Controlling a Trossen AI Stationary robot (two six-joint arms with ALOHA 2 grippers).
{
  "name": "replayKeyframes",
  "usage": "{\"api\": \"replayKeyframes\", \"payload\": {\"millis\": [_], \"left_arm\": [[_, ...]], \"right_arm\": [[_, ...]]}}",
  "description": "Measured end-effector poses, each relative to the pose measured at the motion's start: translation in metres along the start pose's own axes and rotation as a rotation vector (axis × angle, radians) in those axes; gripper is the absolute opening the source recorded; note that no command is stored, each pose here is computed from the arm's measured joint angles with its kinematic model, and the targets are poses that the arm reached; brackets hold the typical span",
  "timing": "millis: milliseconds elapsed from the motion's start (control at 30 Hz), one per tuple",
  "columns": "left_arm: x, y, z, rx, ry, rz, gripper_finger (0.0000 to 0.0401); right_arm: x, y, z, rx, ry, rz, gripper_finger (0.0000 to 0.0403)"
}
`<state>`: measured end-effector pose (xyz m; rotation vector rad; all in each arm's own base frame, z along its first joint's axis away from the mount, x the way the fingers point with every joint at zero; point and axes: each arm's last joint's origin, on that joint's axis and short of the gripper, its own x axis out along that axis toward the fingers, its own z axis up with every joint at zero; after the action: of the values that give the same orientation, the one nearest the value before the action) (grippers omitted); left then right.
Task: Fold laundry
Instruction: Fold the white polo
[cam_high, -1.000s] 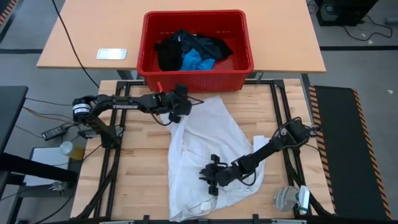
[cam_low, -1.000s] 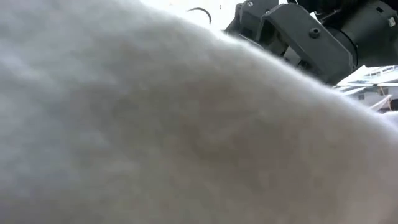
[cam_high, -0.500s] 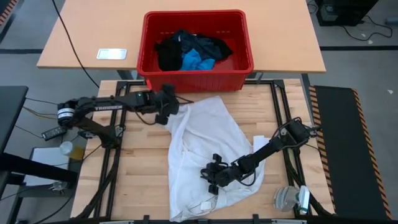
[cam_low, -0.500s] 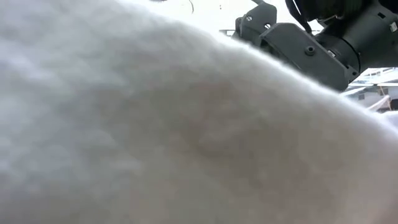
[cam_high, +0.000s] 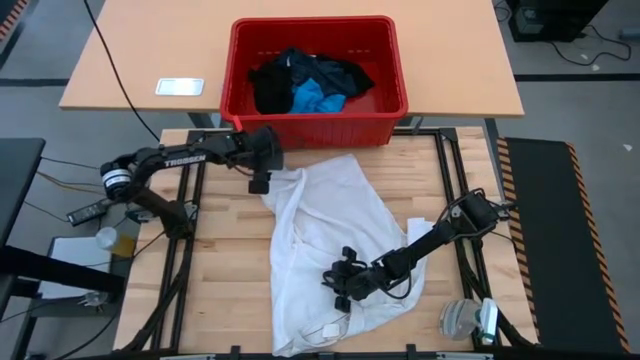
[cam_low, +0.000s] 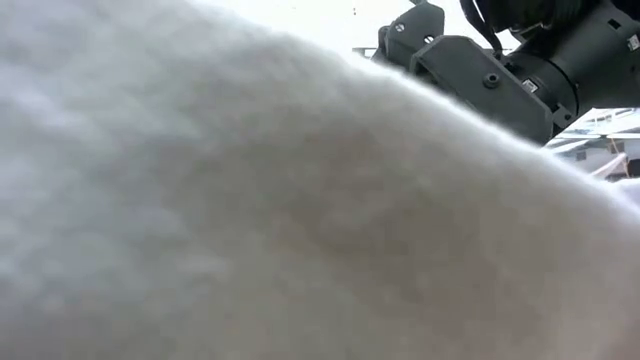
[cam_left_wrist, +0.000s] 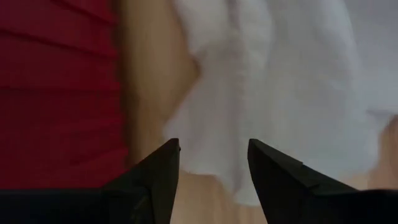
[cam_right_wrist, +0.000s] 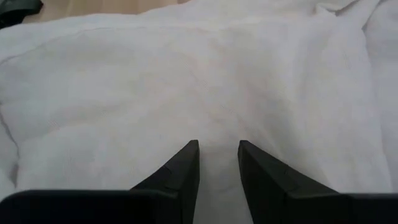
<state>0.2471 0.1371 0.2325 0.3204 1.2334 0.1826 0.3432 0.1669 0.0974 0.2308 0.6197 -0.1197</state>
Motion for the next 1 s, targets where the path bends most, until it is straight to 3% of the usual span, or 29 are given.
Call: {"api": "replayKeyframes", "payload": {"millis": [167,333,433,567,667,1000], "left_arm": [[0.016,-0.004,-0.002,0.016,0.07,-0.061,0.0192],[0.026,-0.002,-0.004,0.012,0.129,-0.025,0.0187],[0.029,0.0,-0.004,0.017,0.155,0.014,0.0153],[0.03,0.0,-0.001,0.047,0.14,0.039,0.0063],[0.027,0.001,0.004,0.079,0.16,0.136,0.0012],[-0.029,-0.005,0.031,0.373,0.029,0.504,0.0003]], "right_arm": [[0.0,0.0,0.0,0.0,-0.003,-0.001,0.0121],[0.0,0.0,0.001,0.001,-0.007,0.0,0.0121],[0.0,0.0,0.001,0.003,-0.008,0.002,0.0121],[0.0,-0.001,-0.002,0.017,0.014,-0.01,0.0121],[0.001,-0.001,-0.004,0.014,0.043,0.013,0.0121],[-0.006,0.012,-0.01,-0.017,0.138,0.162,0.0121]]}}
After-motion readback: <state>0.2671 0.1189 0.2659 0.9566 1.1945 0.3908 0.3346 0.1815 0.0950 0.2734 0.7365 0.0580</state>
